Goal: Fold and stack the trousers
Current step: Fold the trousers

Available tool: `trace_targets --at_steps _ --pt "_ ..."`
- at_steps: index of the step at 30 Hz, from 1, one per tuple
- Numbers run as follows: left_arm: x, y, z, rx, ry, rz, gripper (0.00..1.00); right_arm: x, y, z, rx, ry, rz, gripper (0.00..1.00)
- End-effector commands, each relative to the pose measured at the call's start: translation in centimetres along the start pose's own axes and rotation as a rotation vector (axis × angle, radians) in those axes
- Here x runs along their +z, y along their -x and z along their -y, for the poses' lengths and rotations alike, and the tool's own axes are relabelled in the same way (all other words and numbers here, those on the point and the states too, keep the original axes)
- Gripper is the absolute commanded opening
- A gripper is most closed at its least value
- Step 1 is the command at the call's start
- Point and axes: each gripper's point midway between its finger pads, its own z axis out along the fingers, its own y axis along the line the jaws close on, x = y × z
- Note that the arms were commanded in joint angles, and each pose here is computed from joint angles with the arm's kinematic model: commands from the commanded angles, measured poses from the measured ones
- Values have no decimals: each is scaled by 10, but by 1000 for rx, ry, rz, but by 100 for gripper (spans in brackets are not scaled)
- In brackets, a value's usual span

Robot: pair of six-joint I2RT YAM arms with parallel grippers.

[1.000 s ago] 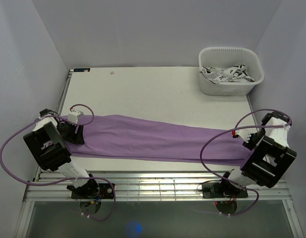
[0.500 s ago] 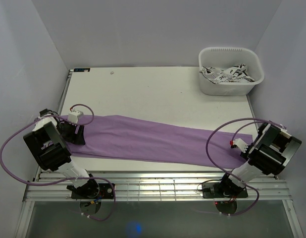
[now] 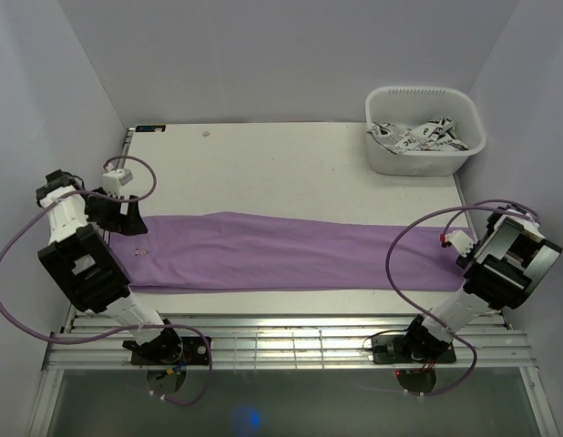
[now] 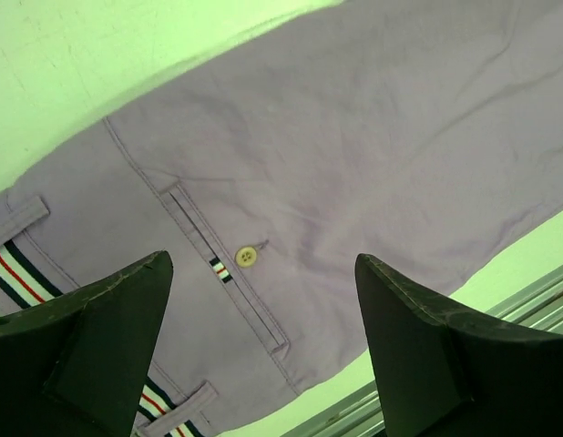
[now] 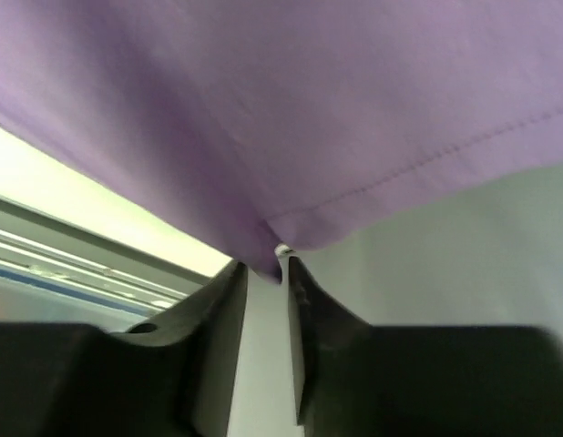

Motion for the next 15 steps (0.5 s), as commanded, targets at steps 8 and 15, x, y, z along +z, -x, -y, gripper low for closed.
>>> trace_targets --at_steps 8,15 --pt "40 2 15 -124 -87 22 94 -80 82 17 43 -96 292 74" --pt "79 -70 36 -15 -81 -156 76 -160 223 -60 -63 40 684 55"
